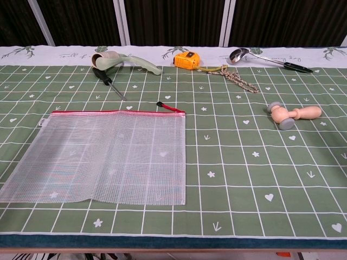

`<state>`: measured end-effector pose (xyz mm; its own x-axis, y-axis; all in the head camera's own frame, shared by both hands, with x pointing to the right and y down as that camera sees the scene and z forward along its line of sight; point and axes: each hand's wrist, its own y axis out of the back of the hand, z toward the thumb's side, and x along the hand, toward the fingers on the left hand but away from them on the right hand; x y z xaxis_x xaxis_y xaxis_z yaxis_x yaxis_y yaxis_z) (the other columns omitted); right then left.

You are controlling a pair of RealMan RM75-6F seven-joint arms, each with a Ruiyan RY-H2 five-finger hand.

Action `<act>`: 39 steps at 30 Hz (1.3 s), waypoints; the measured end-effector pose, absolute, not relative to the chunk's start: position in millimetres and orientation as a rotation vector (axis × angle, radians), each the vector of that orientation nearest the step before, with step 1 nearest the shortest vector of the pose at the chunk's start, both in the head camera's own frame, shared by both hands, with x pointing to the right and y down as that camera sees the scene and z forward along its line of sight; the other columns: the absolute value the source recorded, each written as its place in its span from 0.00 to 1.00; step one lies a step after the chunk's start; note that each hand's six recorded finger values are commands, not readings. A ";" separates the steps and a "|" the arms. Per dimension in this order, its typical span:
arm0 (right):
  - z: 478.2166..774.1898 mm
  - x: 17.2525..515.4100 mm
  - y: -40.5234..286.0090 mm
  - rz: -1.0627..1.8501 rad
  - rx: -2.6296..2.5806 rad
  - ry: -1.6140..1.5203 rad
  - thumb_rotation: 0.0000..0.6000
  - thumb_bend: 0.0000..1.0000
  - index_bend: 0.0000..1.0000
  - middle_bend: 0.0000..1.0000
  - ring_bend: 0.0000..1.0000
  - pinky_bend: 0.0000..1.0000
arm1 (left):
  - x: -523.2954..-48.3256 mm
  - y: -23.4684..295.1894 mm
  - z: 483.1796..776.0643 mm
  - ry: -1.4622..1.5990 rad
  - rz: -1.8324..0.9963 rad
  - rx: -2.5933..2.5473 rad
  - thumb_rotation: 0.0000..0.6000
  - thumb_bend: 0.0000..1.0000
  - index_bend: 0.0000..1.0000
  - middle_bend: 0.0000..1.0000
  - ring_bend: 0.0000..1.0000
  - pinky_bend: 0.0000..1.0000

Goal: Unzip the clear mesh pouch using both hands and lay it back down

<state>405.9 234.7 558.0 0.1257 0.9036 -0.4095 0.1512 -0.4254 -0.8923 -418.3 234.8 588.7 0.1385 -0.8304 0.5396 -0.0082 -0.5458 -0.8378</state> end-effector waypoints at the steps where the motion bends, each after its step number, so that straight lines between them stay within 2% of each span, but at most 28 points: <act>1: 558.3 405.8 234.8 1.361 -1.704 -1.030 1.00 0.10 0.00 0.00 0.00 0.18 | -418.5 234.9 589.0 0.813 -1.489 -1.716 1.00 0.05 0.00 0.00 0.00 0.00; 22: 560.6 410.6 235.5 1.408 -1.712 -1.055 1.00 0.11 0.00 0.00 0.00 0.18 | -404.6 229.0 597.1 0.769 -1.505 -1.736 1.00 0.05 0.00 0.00 0.00 0.00; 28: 562.4 414.2 233.8 1.425 -1.711 -1.067 1.00 0.11 0.00 0.00 0.00 0.18 | -375.8 195.6 601.4 0.780 -1.462 -1.757 1.00 0.09 0.00 0.00 0.00 0.00; 32: 563.5 414.6 233.5 1.433 -1.715 -1.074 1.00 0.12 0.00 0.00 0.00 0.18 | -343.9 159.4 609.7 0.765 -1.427 -1.768 1.00 0.11 0.02 0.00 0.00 0.00; 39: 565.3 416.1 233.9 1.453 -1.720 -1.082 1.00 0.13 0.00 0.00 0.00 0.18 | -272.3 106.5 630.1 0.673 -1.362 -1.775 1.00 0.16 0.14 0.01 0.00 0.00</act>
<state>416.1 233.9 565.3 0.0532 0.8857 -0.4611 0.1873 -0.4624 -0.8667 -272.3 106.5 630.1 0.2845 -0.7908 0.5419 0.0502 -0.5522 -0.8322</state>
